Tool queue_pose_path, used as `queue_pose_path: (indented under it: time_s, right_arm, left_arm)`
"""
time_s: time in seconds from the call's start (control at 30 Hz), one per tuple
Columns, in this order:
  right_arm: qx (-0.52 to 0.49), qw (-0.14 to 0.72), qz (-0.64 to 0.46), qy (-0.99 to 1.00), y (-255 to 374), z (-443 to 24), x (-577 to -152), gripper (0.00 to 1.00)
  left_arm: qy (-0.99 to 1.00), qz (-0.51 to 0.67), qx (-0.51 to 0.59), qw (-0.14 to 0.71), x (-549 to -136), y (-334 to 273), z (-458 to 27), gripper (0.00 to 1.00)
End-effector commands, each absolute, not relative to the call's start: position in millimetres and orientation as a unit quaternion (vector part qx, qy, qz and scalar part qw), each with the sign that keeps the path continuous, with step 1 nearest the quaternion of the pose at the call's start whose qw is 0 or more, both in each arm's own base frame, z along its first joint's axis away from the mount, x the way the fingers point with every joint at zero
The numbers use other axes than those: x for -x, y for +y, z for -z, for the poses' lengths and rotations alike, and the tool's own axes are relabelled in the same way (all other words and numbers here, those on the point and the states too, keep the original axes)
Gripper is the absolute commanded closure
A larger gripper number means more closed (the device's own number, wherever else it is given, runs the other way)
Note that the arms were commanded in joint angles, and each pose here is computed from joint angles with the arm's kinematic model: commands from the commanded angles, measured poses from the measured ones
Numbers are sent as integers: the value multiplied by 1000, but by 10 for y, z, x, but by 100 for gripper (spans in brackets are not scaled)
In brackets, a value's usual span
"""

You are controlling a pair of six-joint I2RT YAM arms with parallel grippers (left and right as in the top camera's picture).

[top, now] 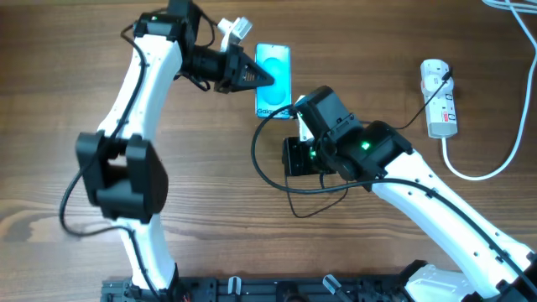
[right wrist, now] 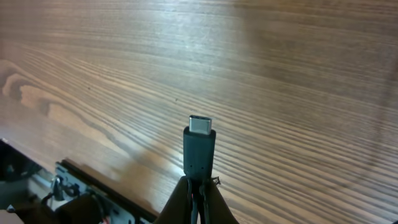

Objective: Plug charger to phone and switch on socket
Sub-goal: 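Bring the phone down with the left gripper toward the cable plug, then push the USB-C plug up into the phone's bottom port with right gripper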

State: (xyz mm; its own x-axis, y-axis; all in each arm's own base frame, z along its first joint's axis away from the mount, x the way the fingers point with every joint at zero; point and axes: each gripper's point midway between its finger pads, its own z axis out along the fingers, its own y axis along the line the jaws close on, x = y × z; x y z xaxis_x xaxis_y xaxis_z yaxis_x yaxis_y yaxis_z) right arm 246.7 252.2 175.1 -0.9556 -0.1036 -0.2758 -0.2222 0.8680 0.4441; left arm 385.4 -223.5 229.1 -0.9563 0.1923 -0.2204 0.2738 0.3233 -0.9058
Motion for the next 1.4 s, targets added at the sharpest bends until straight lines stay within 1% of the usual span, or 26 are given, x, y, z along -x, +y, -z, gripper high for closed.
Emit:
queue_pose_path:
  time_s: [0.0,0.1,0.2,0.43,0.67,0.9,1.37]
  right_arm:
    - [127,126,-289,940,2692,-1916,-2410,96]
    - [131,135,-301,935,2739,-1962,-2441,96]
    - [152,136,-347,915,2858,-2145,-2361,96]
    - [159,170,-365,901,2829,-2400,-2322,95]
    - [143,196,-355,903,2811,-2432,-2436,96]
    - [123,225,-318,913,2704,-2387,-2574,96]
    - [114,216,-316,917,2690,-2357,-2558,96]
  left_arm:
    - [807,545,-201,109,-3678,-2222,-2819,96]
    - [821,518,-205,126,-3644,-2167,-2882,96]
    - [822,514,-208,132,-3646,-2161,-2898,96]
    - [827,508,-202,131,-3669,-2151,-2871,96]
    - [815,531,-200,121,-3615,-2189,-2942,96]
    - [812,539,-195,111,-3575,-2195,-2957,96]
    - [823,515,-215,108,-3524,-2313,-2872,96]
